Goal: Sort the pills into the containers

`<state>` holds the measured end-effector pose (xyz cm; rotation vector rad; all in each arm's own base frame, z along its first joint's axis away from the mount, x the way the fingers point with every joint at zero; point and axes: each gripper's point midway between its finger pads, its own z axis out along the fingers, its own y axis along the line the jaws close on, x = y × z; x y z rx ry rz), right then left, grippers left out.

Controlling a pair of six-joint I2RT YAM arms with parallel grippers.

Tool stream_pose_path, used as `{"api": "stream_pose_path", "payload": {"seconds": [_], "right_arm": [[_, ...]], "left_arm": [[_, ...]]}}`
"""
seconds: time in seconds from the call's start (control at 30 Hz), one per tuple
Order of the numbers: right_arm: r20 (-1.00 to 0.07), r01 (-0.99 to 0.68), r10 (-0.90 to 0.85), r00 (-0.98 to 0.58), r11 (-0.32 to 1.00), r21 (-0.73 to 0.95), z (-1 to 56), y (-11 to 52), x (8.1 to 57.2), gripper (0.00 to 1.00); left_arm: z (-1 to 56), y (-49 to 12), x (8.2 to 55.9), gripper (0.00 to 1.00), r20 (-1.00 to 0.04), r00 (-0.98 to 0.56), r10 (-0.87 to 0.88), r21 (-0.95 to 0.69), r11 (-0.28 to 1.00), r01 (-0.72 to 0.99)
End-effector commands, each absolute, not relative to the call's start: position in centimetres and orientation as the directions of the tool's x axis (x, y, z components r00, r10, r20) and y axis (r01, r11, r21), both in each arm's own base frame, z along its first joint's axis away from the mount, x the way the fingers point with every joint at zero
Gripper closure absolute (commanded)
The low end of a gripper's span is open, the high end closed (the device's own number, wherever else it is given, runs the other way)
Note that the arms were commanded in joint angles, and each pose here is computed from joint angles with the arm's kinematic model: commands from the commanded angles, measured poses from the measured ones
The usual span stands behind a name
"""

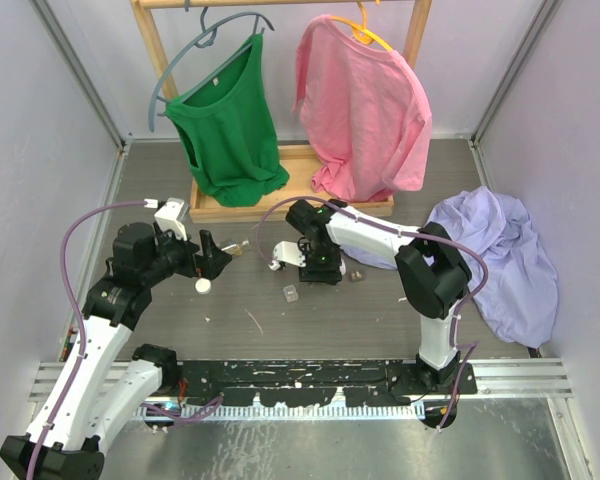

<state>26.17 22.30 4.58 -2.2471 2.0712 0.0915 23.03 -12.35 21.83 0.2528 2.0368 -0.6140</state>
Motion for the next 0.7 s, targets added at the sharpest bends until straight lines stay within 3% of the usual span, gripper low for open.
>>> {"api": "stream_pose_path", "payload": {"seconds": [0.0, 0.67], "right_arm": [[-0.083, -0.994, -0.990, 0.110, -0.107, -0.038, 5.36, 22.56, 26.53, 0.99], [-0.126, -0.992, -0.985, 0.118, -0.112, -0.050, 5.88, 23.46, 26.45, 0.99]], "left_arm": [[23.30, -12.57, 23.46, 0.02, -0.880, -0.467, -0.087, -0.315, 0.843, 0.437], [23.33, -12.55, 23.45, 0.02, -0.880, -0.466, -0.088, -0.316, 0.843, 0.436]]}}
